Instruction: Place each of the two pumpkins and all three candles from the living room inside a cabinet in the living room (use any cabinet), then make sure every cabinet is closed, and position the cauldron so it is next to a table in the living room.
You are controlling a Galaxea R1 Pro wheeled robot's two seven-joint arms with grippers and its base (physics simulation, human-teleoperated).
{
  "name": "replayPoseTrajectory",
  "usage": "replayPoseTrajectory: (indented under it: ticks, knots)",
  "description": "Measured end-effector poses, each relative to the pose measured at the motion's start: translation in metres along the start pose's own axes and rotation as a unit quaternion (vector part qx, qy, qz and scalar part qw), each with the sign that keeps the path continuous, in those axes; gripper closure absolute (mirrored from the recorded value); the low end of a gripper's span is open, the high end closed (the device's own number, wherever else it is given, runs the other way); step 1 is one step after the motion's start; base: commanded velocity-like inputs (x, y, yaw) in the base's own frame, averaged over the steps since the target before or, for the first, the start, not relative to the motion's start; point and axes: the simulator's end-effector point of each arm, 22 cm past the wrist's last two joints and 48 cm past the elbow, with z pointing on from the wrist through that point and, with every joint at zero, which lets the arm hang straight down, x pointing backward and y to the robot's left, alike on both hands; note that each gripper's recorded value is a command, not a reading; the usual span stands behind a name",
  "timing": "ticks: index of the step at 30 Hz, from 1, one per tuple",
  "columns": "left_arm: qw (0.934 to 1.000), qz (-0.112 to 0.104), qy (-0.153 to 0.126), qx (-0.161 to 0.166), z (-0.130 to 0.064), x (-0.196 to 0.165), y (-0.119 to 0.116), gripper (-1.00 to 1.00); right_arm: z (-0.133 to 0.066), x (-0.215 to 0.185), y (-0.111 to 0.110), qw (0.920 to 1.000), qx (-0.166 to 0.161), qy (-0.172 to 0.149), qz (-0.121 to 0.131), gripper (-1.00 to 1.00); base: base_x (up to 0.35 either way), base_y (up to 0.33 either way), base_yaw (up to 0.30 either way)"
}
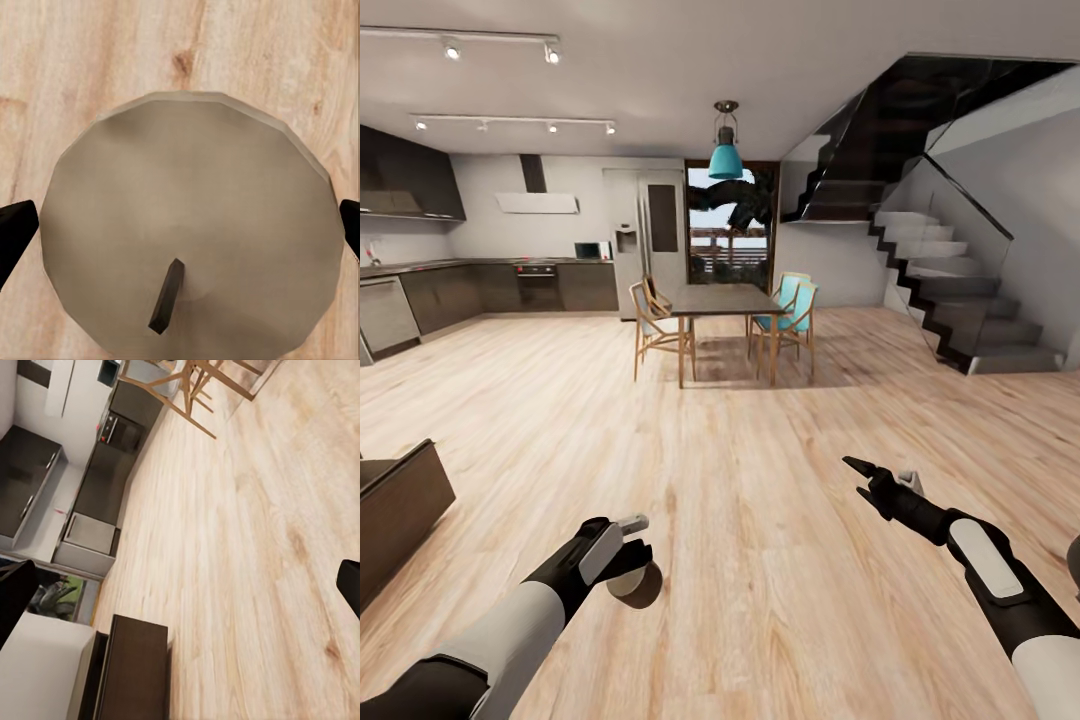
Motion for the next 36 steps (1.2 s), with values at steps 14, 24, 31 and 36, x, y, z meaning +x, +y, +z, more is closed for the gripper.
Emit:
replayPoseTrajectory:
  ticks: [14,24,31,36]
  knots:
    - [1.0000,0.000,0.000,0.000,0.0000,0.0000,0.0000,1.00,0.0000,0.0000,-0.0004,1.0000,0.001,0.000,0.000,-1.00,0.322,-0.001,0.000]
    - [1.0000,0.004,0.000,-0.001,0.0001,0.0003,-0.0003,1.00,-0.0001,-0.0001,-0.0007,1.0000,0.001,0.000,0.000,-1.00,0.322,0.000,0.000]
    - [1.0000,0.007,-0.001,-0.002,0.0001,0.0005,-0.0005,1.00,-0.0001,-0.0002,-0.0009,1.0000,0.002,0.000,0.000,-1.00,0.322,0.000,0.000]
    - [1.0000,0.007,-0.001,-0.002,0.0001,0.0005,-0.0004,1.00,-0.0008,-0.0010,-0.0016,1.0000,0.003,0.000,0.000,-1.00,0.322,0.000,0.000]
